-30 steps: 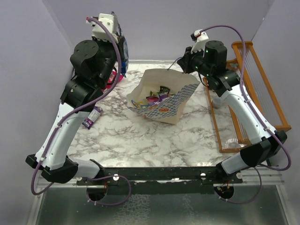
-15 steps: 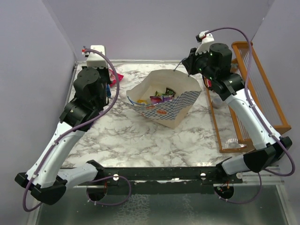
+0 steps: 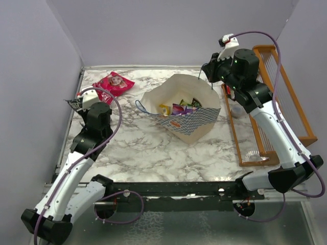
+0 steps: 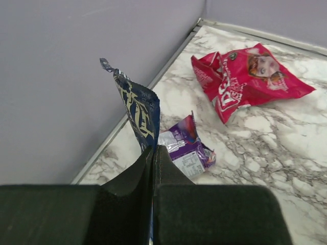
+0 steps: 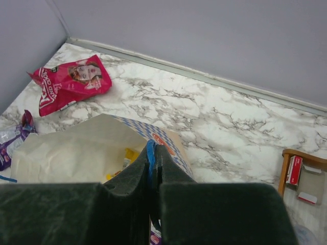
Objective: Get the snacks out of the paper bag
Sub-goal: Place the snack at the center of the board, then take out the snack from the paper bag.
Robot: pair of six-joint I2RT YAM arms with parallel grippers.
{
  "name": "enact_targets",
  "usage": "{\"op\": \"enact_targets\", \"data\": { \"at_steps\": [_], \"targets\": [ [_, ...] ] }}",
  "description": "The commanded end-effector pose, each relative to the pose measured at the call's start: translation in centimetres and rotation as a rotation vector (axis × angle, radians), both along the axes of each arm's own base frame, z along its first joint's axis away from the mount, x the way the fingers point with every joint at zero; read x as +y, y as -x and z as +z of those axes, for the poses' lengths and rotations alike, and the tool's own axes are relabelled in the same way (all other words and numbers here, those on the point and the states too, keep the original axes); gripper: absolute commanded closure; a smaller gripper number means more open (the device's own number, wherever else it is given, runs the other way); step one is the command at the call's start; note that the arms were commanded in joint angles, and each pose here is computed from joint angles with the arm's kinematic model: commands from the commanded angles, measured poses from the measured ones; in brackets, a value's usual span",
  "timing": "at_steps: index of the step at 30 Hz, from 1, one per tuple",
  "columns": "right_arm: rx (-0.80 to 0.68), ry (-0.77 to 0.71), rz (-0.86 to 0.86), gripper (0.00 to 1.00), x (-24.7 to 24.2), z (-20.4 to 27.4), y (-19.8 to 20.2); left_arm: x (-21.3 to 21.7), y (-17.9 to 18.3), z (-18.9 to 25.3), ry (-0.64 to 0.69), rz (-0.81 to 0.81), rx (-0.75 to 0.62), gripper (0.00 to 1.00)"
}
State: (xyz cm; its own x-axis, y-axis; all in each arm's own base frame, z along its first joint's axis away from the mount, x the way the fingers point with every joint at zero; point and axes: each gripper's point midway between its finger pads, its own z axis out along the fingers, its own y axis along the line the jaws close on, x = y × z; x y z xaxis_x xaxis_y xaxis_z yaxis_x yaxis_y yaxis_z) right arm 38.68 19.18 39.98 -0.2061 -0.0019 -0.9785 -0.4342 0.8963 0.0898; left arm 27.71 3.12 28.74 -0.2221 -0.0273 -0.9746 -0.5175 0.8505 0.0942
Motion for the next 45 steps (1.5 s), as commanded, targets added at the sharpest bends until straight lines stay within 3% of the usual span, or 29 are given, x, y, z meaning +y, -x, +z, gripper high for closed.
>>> {"op": "enact_targets", "data": {
  "at_steps": [1, 8, 18, 21, 23, 26, 31, 35, 40, 45],
  "targets": [
    [-0.065, -0.030, 0.004, 0.98, -0.1, 2.2, 0.3, 2.0, 1.2, -2.0, -0.011, 0.111, 0.006, 1.00],
    [-0.083, -0.040, 0.020, 0.98, -0.1, 2.5, 0.7, 2.7, 0.0, -9.2, -0.045, 0.133, 0.279, 1.00],
    [-0.088, -0.061, 0.048, 0.98, 0.4, 2.8, 1.1, 2.1, -2.0, -16.5, 0.095, 0.051, 0.501, 1.00],
    [-0.083, -0.063, 0.057, 0.98, 0.6, 2.5, 1.1, 1.6, -3.0, -16.1, 0.129, 0.028, 0.514, 0.76],
    [-0.082, -0.062, 0.061, 0.98, 0.7, 2.5, 1.1, 0.5, -3.9, -15.0, 0.182, -0.026, 0.481, 0.61],
    [-0.088, -0.055, 0.075, 0.98, 0.9, 2.6, 1.0, -1.9, -5.3, -11.8, 0.283, -0.133, 0.394, 0.46],
    [-0.133, -0.046, 0.171, 0.98, 2.5, 3.9, 1.1, -6.6, -6.4, -3.2, 0.440, -0.390, 0.127, 0.22],
    [-0.190, -0.054, 0.273, 0.98, 4.2, 5.4, 1.2, -8.5, -5.3, 4.0, 0.465, -0.544, -0.062, 0.19],
    [-0.257, -0.095, 0.491, 0.98, 7.5, 7.5, 2.6, -11.0, -4.0, 10.0, 0.475, -0.726, -0.172, 0.16],
    [-0.260, -0.156, 0.695, 0.98, 10.1, 8.7, 4.2, -17.0, -2.4, 11.5, 0.593, -1.070, -0.189, 0.30]
  ]
}}
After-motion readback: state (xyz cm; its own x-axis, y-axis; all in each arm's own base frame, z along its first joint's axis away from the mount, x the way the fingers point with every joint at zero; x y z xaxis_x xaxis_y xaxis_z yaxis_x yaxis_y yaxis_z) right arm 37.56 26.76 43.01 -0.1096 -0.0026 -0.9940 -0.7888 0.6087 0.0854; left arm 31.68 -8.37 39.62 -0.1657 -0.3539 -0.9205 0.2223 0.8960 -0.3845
